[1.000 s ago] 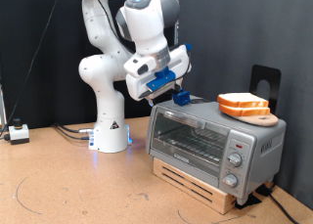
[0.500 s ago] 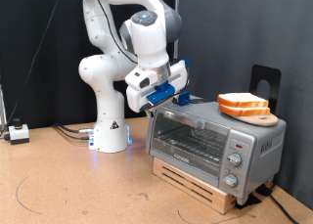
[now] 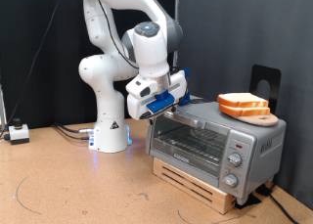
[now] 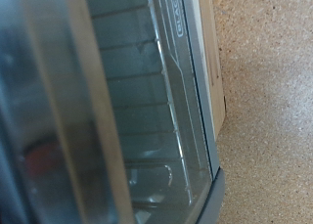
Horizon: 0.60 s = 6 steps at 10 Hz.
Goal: Make a piece of toast with the oven
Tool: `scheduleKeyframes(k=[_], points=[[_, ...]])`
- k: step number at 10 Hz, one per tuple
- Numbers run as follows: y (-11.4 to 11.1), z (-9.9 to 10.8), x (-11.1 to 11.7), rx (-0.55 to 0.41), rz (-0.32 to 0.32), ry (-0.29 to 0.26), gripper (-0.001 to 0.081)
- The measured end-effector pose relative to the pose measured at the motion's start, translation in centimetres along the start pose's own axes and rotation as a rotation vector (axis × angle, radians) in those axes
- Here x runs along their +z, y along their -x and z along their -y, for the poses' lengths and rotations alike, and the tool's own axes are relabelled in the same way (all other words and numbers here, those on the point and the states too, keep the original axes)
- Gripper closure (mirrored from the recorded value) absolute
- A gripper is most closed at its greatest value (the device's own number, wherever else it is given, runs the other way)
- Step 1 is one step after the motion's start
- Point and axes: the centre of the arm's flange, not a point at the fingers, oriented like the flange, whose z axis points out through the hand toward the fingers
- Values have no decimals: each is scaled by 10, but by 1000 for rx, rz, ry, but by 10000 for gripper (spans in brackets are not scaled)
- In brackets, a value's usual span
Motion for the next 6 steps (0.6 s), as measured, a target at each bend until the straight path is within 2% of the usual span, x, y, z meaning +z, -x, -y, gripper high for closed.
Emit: scheduleKeyframes(k=[3, 6], points=[[-6, -5, -2, 27, -24, 1, -4], [-33, -18, -7, 145, -100, -12, -4]])
